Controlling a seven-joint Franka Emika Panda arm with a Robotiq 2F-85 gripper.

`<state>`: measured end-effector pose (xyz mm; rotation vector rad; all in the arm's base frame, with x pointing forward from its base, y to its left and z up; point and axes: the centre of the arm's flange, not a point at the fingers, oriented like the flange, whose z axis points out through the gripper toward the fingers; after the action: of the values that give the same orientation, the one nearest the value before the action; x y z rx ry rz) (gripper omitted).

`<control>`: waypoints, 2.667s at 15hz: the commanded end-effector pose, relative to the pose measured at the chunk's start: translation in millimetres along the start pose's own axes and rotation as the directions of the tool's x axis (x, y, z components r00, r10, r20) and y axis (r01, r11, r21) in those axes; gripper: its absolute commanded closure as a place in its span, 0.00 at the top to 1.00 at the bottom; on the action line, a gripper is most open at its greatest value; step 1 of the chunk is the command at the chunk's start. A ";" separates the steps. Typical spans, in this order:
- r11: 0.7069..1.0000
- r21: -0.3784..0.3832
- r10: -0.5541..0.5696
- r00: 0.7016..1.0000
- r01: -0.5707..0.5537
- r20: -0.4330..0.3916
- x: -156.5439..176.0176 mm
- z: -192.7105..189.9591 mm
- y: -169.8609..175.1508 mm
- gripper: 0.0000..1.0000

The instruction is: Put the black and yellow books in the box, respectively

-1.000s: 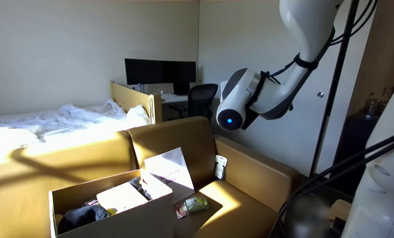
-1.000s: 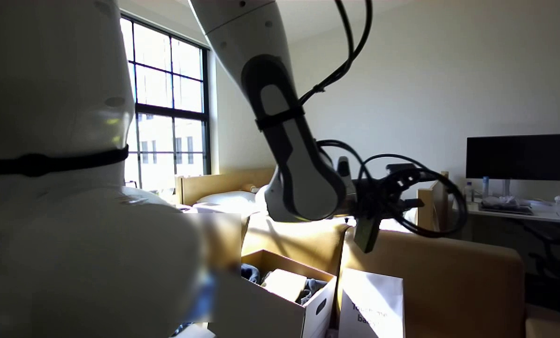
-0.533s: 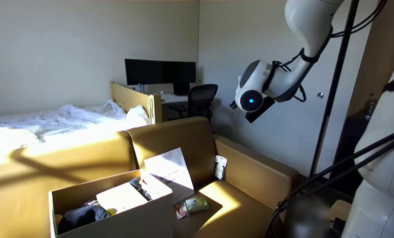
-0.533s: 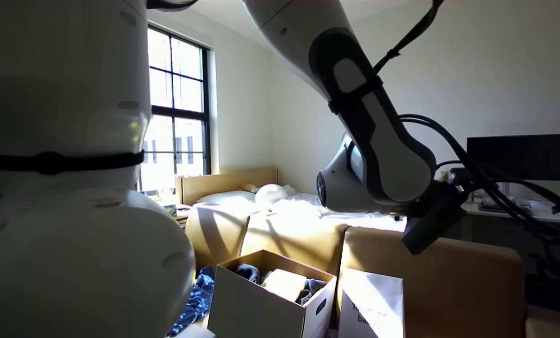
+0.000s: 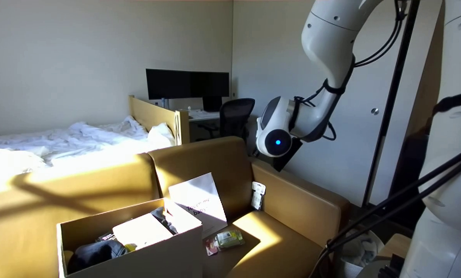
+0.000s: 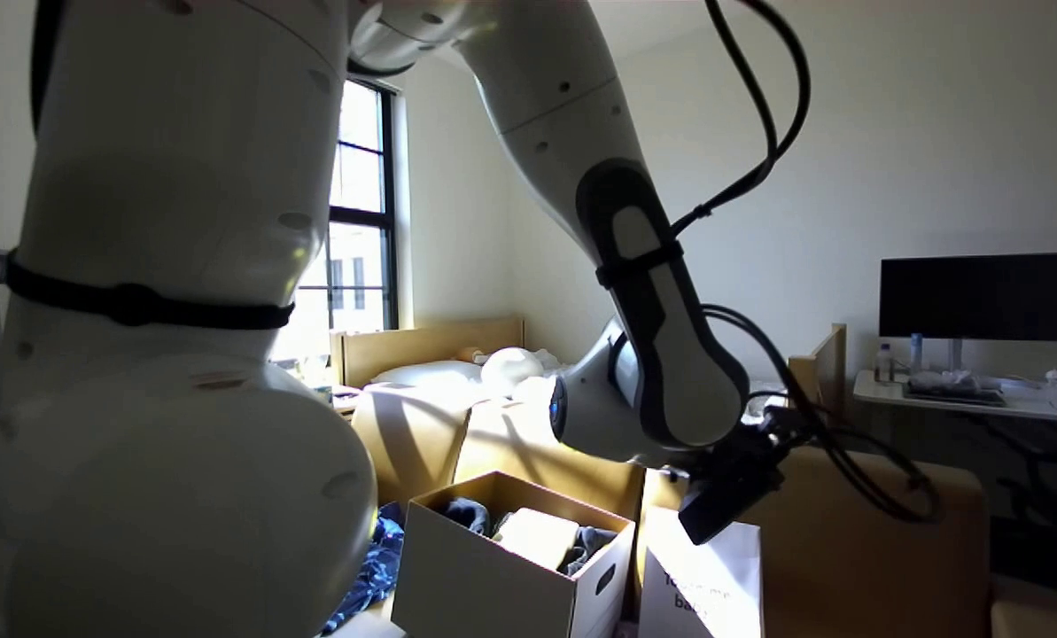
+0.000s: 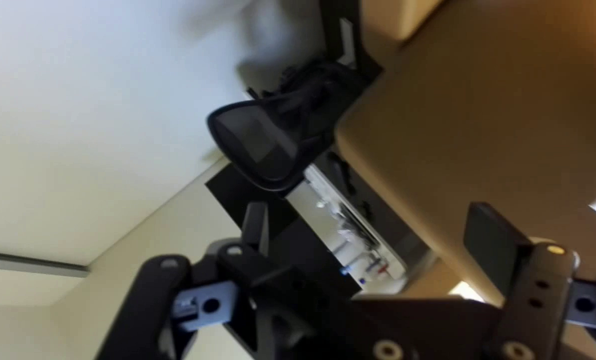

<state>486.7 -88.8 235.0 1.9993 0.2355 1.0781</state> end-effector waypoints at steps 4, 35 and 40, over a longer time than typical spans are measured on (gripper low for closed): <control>0.927 0.355 0.145 0.988 -0.119 -0.050 105.6 -51.1 -23.5 1.00; 0.507 0.703 -0.243 0.699 -0.499 0.673 -14.8 -164.1 -21.9 1.00; 0.478 0.735 -0.322 0.682 -0.481 0.656 -113.2 -216.8 -99.5 1.00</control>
<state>272.4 43.5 154.2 3.2747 0.2771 -0.0439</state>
